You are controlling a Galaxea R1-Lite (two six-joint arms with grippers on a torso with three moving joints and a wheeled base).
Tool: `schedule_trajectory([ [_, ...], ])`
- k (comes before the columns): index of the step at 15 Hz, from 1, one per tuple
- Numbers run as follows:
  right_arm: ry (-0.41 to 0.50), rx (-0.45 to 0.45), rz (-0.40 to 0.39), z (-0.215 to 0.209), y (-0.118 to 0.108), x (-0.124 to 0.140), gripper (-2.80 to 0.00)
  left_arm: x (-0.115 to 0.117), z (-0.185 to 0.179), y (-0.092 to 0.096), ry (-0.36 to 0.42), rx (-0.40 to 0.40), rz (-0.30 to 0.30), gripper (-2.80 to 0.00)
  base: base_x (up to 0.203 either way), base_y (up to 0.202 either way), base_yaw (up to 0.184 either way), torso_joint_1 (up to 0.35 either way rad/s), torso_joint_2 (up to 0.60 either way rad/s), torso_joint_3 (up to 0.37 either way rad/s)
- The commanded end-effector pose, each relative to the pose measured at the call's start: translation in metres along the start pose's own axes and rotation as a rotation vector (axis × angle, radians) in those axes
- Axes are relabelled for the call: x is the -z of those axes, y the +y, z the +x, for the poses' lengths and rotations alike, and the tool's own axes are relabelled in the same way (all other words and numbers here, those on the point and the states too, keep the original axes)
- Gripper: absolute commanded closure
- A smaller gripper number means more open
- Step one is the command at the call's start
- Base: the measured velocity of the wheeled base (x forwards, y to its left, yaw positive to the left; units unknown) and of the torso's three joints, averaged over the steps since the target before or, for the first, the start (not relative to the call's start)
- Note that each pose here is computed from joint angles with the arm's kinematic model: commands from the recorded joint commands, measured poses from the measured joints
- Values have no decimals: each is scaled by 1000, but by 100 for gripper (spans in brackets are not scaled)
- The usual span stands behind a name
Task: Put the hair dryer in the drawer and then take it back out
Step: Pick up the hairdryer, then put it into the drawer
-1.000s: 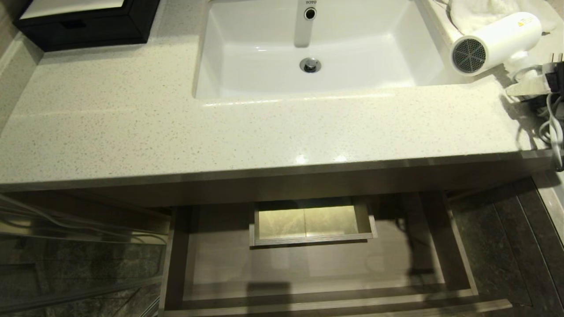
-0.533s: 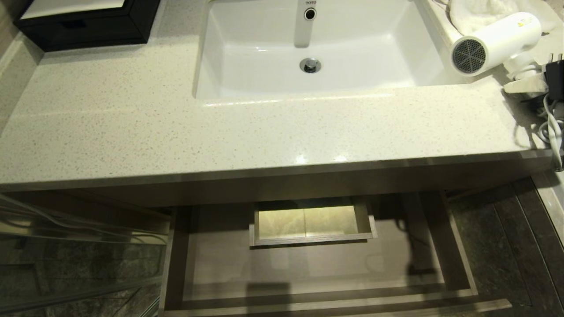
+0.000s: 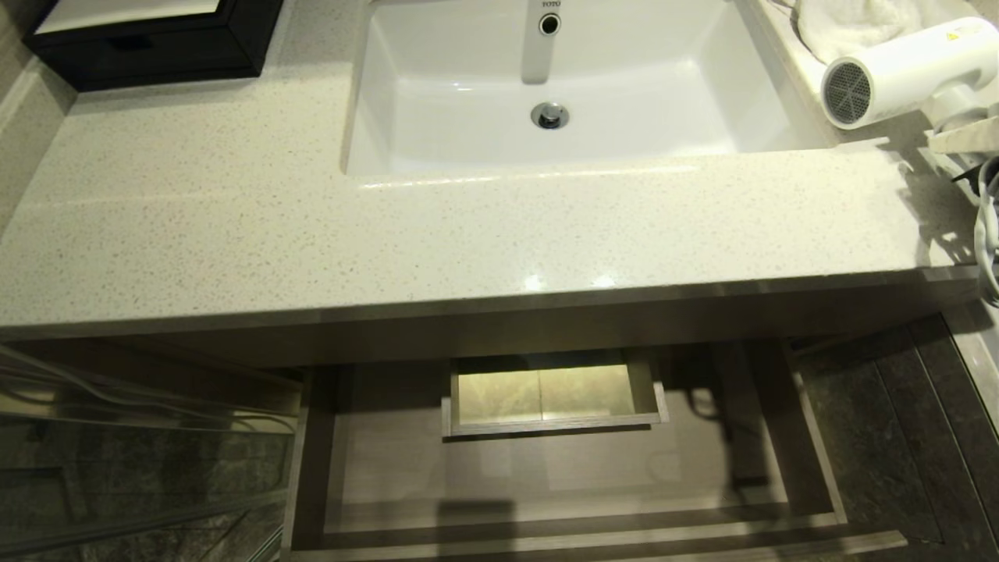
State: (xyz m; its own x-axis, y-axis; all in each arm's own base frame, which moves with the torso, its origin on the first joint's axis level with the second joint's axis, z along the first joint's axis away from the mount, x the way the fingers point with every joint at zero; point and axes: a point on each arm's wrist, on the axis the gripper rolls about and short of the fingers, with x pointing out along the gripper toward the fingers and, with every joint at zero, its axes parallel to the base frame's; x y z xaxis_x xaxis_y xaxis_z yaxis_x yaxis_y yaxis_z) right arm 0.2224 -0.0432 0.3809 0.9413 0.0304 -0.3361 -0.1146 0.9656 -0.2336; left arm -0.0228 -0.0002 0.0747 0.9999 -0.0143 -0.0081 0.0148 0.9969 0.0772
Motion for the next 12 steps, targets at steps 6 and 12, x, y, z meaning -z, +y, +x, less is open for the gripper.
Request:
schedule_trajectory([
  [6,-89,29,-23,-77,22,8,0,0,0,0,1,1,1,0,0,0,0,0,0,0],
  [12,-121,41,-31,-104,32,17,0,0,0,0,0,1,1,0,0,0,0,0,0,0],
])
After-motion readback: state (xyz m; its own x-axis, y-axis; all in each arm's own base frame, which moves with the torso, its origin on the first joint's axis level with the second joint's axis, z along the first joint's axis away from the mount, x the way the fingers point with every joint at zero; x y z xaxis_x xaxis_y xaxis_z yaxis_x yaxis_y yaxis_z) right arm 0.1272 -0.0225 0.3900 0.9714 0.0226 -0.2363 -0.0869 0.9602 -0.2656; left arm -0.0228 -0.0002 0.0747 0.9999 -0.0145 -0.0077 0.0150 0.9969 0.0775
